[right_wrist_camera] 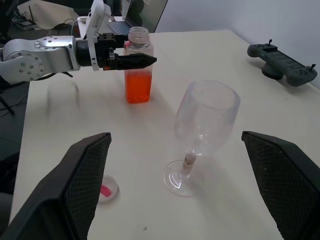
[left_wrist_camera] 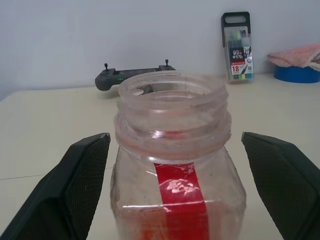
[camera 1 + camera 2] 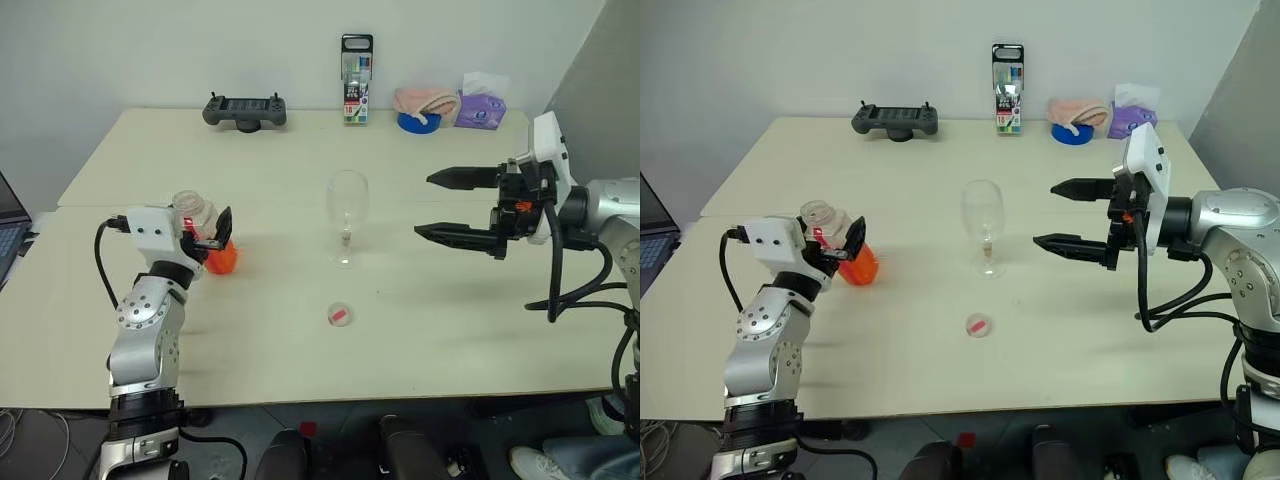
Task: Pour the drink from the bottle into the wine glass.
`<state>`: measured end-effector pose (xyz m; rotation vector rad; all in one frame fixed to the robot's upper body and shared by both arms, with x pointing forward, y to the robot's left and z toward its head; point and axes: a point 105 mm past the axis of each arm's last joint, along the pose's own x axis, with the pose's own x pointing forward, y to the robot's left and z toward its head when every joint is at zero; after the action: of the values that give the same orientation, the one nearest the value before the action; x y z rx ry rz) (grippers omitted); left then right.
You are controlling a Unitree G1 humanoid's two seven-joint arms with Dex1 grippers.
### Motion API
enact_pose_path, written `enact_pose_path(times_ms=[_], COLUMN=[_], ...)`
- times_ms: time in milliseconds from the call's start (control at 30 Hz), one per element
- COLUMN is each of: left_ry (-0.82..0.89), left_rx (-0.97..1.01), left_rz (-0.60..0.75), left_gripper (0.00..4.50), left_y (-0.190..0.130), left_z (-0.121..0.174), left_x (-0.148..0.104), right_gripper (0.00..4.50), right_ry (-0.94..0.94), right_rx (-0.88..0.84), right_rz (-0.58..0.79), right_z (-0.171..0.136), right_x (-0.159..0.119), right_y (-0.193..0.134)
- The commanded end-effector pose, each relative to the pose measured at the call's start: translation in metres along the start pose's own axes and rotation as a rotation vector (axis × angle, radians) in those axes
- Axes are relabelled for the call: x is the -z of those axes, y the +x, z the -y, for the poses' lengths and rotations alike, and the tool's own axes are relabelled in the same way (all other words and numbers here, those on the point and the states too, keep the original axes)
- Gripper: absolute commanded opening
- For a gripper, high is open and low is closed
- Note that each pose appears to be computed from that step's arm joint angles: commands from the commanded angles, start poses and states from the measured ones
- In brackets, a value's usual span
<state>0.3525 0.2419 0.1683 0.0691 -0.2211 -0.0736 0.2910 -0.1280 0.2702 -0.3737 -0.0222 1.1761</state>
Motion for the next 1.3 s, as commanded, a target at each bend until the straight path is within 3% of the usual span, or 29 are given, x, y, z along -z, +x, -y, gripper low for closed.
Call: enact_pose_path(times_ms=[33,233,300,500,667,967,1300], left_ry=[0.032,0.021,0.025,0.077,0.332,0.614,0.824], left_rx=[0.005,-0.003,0.006,0.187,0.385,0.639,0.707], left_rz=[0.054,0.069,0.075,0.182,0.290,0.419,0.508], left_gripper=[4.10,2.21,1.91,1.90,1.89,1.87,1.87], left_y=[0.002,0.009,0.014,0.049,0.080,0.101,0.106], left_z=[0.003,0.004,0.003,0.028,0.062,0.109,0.141], left_x=[-0.011,-0.012,-0.015,-0.060,-0.097,-0.110,-0.113], right_gripper=[4.50,4.50,4.50,4.50,4.50,4.50,4.50], right_ry=[-0.049,-0.043,-0.046,-0.055,0.032,0.040,0.081], right_rx=[0.012,0.023,0.040,0.257,0.424,0.454,0.467], right_rz=[-0.010,0.003,0.011,0.041,0.063,0.062,0.078], right_z=[-0.002,-0.005,-0.005,0.013,0.011,-0.018,-0.025], right_x=[-0.006,-0.007,-0.008,-0.001,0.022,0.028,0.025], right_y=[-0.004,-0.003,-0.003,-0.004,-0.027,-0.026,-0.024])
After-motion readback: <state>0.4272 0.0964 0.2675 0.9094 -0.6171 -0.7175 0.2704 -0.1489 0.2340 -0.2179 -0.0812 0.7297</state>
